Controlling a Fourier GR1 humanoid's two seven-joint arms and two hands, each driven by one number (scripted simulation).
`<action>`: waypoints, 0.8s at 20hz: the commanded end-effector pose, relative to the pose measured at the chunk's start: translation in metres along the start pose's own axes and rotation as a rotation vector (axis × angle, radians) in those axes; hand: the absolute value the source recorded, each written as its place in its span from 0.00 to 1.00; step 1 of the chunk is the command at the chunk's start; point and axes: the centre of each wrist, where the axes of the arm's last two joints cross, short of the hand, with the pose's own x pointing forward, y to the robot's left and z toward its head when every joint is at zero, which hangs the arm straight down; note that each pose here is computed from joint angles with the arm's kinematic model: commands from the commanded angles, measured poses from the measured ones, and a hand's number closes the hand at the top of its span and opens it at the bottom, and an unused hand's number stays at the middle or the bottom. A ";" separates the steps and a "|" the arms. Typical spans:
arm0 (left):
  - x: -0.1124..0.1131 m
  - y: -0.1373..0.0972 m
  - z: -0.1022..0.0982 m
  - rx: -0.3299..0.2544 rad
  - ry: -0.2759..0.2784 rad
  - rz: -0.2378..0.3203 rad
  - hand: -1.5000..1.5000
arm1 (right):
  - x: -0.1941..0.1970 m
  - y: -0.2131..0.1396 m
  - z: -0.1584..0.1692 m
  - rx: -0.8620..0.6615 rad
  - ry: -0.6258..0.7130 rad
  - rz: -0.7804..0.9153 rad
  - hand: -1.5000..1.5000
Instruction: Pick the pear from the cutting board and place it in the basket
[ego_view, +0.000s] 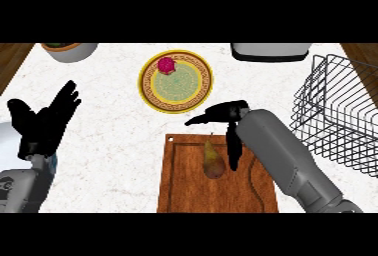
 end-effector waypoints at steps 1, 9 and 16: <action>0.006 0.007 0.004 -0.008 0.017 0.021 0.50 | -0.010 0.014 0.003 -0.002 0.017 0.023 0.00; -0.005 -0.008 -0.004 -0.011 0.004 -0.014 0.50 | 0.011 0.026 -0.020 0.092 0.018 0.185 1.00; -0.022 0.009 0.006 0.003 -0.002 0.009 0.50 | -0.008 0.052 -0.027 0.074 -0.005 0.192 1.00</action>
